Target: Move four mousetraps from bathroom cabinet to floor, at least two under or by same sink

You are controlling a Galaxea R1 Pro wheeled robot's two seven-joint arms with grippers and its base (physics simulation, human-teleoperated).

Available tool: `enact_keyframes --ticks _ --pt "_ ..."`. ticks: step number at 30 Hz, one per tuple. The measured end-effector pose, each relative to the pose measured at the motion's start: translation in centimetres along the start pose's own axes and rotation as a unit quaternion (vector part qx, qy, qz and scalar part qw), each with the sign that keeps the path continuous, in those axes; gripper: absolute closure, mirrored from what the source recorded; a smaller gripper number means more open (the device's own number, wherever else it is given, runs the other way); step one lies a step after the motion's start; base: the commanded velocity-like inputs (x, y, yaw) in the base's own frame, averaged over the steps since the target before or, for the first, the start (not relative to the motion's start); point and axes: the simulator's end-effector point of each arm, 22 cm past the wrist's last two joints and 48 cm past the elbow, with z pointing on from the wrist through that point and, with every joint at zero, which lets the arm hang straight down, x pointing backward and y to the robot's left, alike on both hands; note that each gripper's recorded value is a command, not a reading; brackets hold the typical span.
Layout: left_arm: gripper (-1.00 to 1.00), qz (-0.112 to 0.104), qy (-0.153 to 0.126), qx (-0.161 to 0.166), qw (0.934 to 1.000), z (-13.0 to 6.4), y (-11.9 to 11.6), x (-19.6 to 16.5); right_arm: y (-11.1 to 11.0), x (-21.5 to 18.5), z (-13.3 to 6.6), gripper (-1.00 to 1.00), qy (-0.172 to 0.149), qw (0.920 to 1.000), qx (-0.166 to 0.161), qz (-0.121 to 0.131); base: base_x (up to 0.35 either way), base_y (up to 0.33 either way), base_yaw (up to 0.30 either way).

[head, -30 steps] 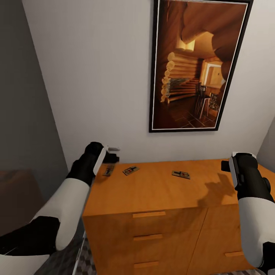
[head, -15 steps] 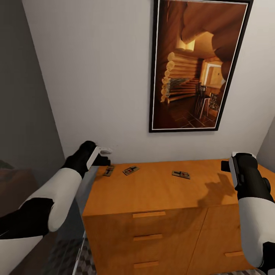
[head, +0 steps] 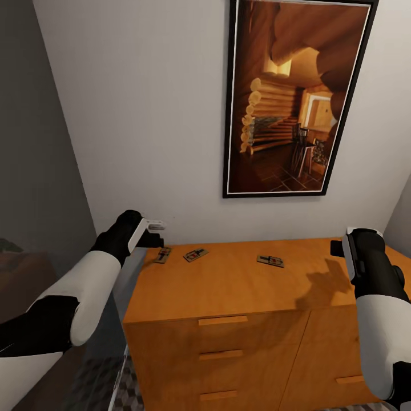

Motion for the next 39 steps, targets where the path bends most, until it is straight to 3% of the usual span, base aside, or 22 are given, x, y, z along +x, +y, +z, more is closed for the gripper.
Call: enact_keyframes --ticks 39 --pt "-1.0 0.006 0.002 -0.002 1.0 0.05 -0.38 0.13 0.0 -0.01 -0.01 1.0 0.0 1.0 0.0 0.0 0.063 -0.006 0.0"
